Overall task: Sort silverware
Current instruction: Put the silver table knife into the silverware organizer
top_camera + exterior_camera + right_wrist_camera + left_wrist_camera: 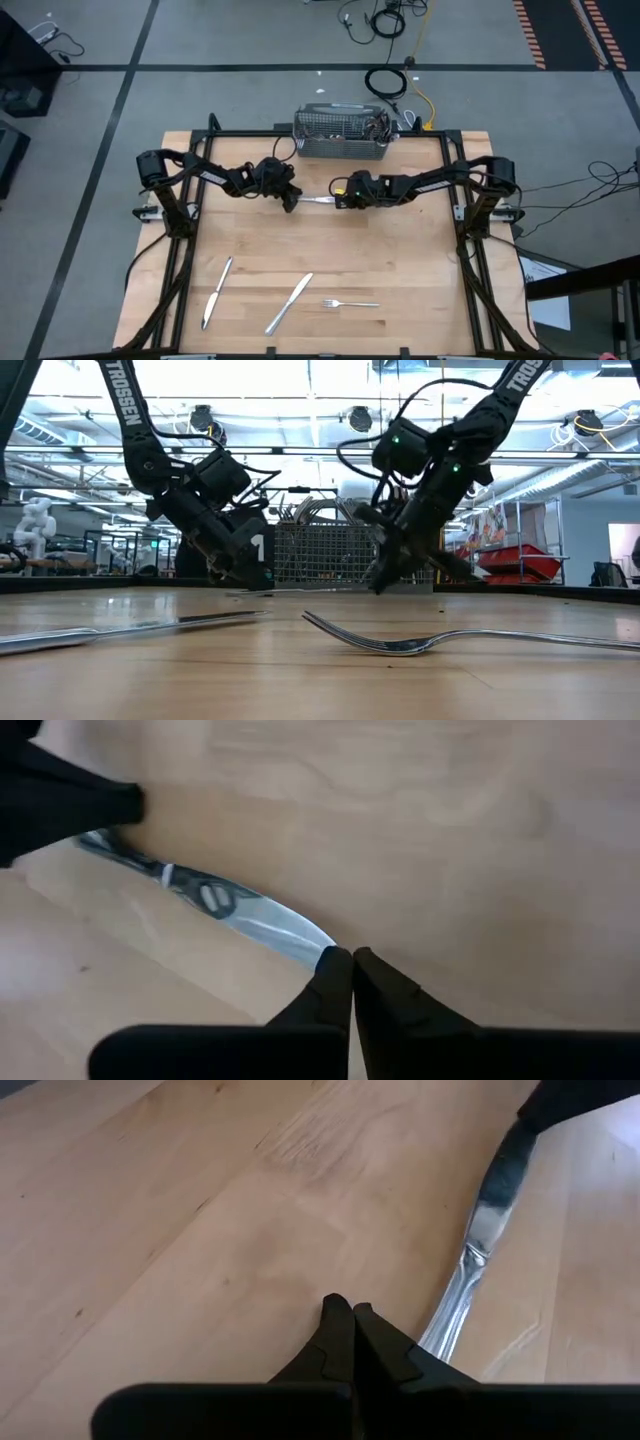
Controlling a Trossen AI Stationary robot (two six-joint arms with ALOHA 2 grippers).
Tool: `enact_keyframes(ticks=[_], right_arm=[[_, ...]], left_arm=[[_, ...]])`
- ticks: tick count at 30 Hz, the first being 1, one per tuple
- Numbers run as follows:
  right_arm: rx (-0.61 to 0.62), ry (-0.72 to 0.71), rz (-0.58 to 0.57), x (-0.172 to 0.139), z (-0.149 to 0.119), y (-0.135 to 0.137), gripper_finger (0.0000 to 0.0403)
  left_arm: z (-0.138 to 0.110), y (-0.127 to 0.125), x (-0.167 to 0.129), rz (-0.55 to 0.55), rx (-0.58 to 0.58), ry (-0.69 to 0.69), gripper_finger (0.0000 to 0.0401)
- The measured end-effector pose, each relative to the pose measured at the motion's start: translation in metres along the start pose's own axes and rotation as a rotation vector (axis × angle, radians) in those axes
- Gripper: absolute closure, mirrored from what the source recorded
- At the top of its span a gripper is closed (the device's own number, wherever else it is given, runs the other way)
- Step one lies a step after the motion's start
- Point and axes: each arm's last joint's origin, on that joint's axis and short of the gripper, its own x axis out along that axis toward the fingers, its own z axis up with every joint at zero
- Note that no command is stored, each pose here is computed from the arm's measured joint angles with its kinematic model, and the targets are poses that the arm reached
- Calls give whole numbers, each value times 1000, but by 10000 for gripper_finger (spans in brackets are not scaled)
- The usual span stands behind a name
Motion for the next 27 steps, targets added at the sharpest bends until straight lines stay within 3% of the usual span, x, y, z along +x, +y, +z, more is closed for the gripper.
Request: enact_keyframes(ticks=[7,14,22,27], right_arm=[[-12,-4,4,0,0,1,403],[-37,5,12,0,0,1,403],[-82,-6,25,-1,1,2,403],[-111,-23,52,-1,2,5,403]], left_arm=[[8,-2,-5,-36,-62,-56,362],[29,-4,-7,-286,-56,-49,292],[58,-1,-11,-334,-42,-115,204],[66,3,-12,-378,5,-39,187]])
